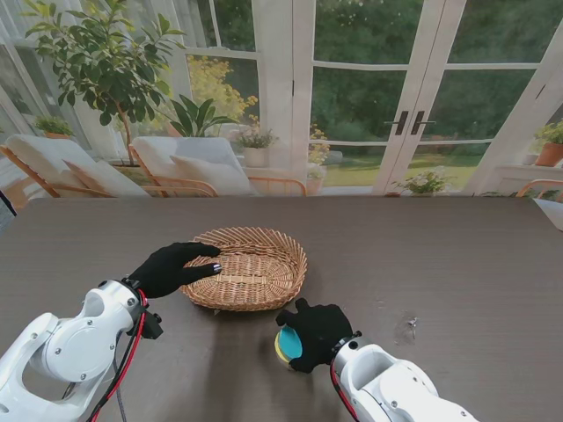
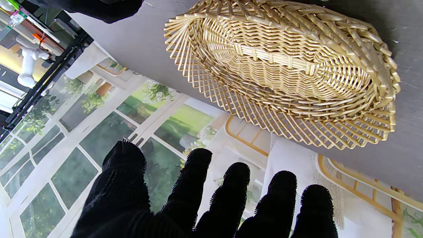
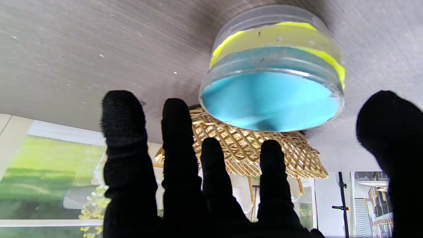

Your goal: Stack culture dishes into a storage basket

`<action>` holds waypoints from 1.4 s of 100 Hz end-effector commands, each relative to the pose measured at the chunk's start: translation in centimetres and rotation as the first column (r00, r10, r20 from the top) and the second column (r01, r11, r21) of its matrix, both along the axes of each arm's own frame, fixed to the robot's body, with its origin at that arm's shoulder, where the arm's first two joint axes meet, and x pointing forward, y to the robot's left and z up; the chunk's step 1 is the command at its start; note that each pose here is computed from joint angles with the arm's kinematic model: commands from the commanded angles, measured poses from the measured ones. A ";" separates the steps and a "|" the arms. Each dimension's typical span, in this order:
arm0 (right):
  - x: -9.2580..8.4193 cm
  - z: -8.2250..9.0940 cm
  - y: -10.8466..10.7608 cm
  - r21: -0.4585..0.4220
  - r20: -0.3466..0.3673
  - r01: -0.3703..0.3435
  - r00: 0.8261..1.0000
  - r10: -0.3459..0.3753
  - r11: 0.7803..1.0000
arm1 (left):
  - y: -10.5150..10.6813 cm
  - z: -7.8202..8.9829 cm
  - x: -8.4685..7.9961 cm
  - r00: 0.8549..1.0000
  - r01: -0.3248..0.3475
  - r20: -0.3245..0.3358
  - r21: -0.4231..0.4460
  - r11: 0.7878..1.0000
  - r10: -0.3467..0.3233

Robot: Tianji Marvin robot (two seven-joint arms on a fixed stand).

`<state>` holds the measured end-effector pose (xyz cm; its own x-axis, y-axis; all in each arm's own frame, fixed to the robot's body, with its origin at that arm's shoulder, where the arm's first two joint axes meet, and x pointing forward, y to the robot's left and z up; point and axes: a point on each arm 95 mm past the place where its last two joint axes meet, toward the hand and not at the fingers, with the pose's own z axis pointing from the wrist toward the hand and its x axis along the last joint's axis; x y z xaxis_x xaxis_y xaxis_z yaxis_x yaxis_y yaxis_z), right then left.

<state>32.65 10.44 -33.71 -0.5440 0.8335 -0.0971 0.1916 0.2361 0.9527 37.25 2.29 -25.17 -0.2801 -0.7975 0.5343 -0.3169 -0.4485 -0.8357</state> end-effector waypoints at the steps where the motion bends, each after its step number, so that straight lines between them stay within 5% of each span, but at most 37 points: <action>1: -0.4 0.1 0.3 -0.002 -0.008 -0.008 1.000 0.008 1.000 | -0.2 -0.1 -0.1 1.000 0.011 -0.019 0.002 1.000 -0.010; 41: -0.5 0.6 0.1 -0.012 -0.047 -0.031 0.998 0.030 0.999 | -0.2 -0.1 -0.1 1.000 0.012 -0.021 0.001 1.000 -0.012; 140: 0.9 -1.6 0.7 -0.063 -0.093 -0.082 0.993 0.076 0.995 | -0.2 -0.1 -0.1 0.999 0.011 -0.031 -0.001 1.000 -0.011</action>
